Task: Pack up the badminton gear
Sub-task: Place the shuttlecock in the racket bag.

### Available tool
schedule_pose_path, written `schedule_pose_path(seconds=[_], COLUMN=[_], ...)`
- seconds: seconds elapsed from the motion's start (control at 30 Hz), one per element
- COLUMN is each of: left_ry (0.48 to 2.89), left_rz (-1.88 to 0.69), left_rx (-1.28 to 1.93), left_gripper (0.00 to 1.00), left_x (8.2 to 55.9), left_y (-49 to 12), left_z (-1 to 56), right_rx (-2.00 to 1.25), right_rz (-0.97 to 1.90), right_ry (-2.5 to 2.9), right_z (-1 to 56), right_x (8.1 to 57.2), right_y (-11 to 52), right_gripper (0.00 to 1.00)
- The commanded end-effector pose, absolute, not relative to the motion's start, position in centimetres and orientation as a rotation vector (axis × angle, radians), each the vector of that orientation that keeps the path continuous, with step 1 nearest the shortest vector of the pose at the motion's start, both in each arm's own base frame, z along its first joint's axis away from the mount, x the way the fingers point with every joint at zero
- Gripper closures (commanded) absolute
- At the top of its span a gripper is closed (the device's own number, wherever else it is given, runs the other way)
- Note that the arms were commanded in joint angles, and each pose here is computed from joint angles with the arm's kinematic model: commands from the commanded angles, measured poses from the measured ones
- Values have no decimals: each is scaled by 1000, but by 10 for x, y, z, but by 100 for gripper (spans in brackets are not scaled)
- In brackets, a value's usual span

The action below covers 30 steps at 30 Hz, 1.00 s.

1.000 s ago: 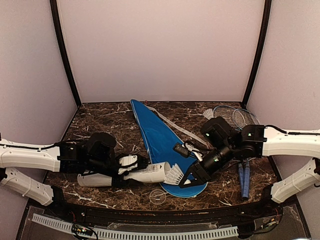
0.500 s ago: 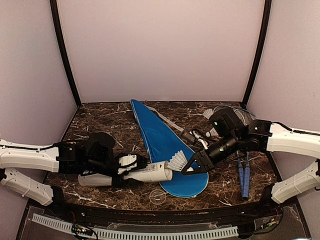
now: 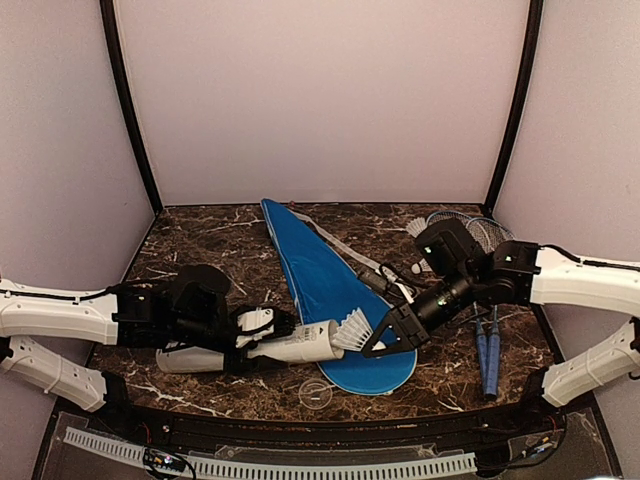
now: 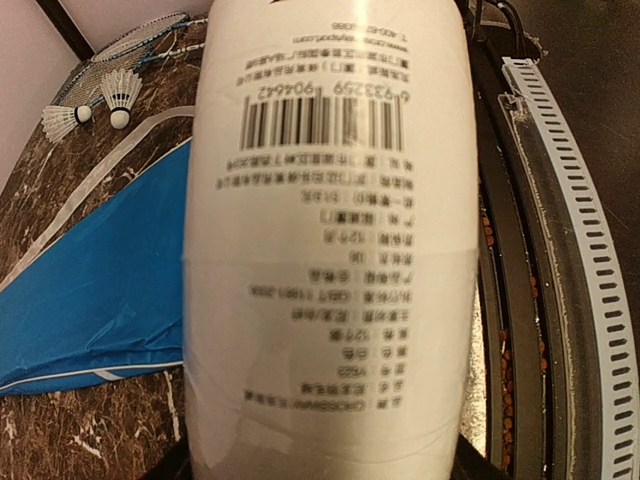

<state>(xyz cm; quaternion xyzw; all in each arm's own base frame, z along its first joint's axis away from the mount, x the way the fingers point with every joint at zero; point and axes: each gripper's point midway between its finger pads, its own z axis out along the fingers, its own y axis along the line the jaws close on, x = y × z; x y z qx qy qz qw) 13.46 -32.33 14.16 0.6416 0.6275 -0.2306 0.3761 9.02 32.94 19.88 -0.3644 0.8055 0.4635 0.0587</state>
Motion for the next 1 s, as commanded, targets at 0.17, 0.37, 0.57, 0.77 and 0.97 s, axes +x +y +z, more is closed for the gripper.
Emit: schedule_pose_path(seconds=[0.17, 0.37, 0.57, 0.77, 0.97], left_ry=[1558, 1530, 1528, 1506, 1510], left_rz=[-607, -598, -597, -579, -563], left_rx=[1612, 1606, 1624, 1643, 1654], left_gripper=[39, 39, 39, 39, 39], left_x=[135, 135, 133, 127, 125], left_y=[-328, -326, -326, -327, -327], left_z=[156, 161, 159, 157, 154], right_rx=[-1196, -1273, -1332, -1362, -1313], right_rz=[1496, 1477, 1480, 1465, 1418], right_ry=[2431, 2491, 2511, 2542, 2492], right_z=[198, 183, 186, 182, 204], right_x=[63, 54, 46, 42, 53], right_y=[339, 336, 336, 334, 335], right_gripper=[75, 75, 75, 75, 77])
